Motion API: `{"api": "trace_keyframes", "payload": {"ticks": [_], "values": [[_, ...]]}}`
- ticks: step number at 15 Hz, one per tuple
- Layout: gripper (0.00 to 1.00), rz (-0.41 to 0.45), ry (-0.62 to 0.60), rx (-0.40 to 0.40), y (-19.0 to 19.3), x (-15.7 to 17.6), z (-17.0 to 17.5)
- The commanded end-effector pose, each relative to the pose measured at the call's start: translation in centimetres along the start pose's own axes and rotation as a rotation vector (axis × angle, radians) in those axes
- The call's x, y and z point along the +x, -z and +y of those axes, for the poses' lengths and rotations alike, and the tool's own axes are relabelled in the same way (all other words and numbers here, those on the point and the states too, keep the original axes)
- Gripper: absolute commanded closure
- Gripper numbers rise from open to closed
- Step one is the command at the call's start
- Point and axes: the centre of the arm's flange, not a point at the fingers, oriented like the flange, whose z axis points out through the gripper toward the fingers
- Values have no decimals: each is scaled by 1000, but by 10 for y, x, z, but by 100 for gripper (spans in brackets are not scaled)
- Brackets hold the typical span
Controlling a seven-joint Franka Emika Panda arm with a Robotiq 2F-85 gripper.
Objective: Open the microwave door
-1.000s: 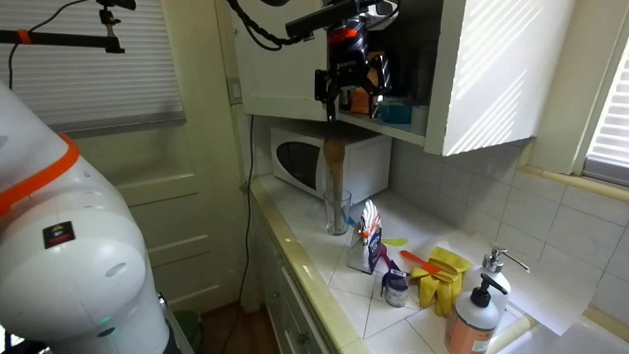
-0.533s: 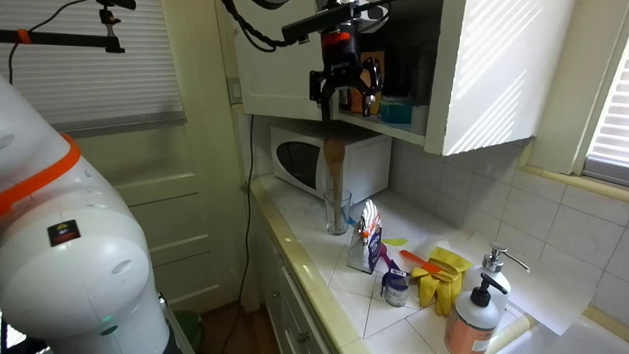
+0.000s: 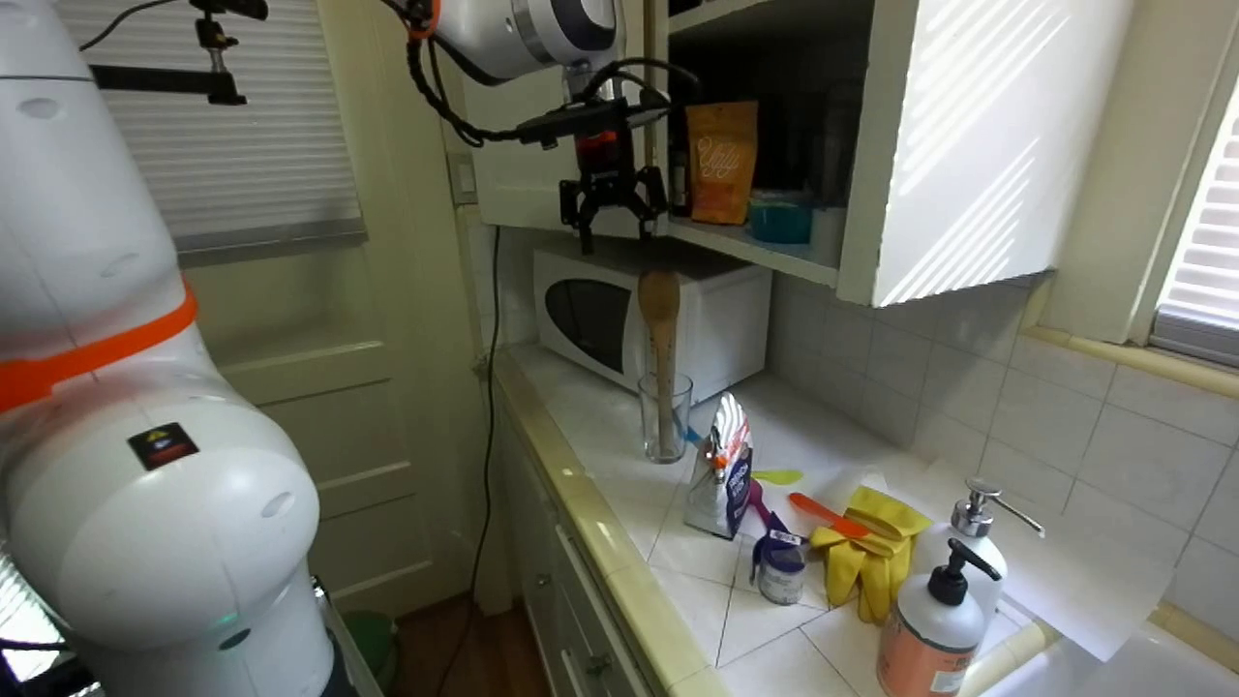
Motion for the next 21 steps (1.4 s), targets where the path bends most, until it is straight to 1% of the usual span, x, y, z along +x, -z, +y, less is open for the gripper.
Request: {"api": "trace_keyframes", "payload": {"ticks": [1, 3, 6, 7, 8, 9, 10, 13, 16, 17, 18, 19, 20, 21], "values": [[0, -6, 4, 2, -5, 6, -5], [0, -10, 3, 3, -7, 7, -4], [0, 2, -5, 2, -1, 5, 0], [0, 11, -15, -11, -7, 9, -7], [0, 22, -31, 11, -13, 12, -15], [0, 47, -36, 22, -20, 11, -23], [0, 82, -50, 56, -28, 9, -33], [0, 180, -158, 150, -52, -2, -61], [0, 319, -235, 161, -78, -2, -80], [0, 349, -256, 163, -85, 2, -85], [0, 360, -301, 187, -92, 8, -90], [0, 372, -333, 193, -98, 10, -95], [0, 371, -325, 188, -101, 12, -99], [0, 352, -286, 197, -87, 14, -86]]}}
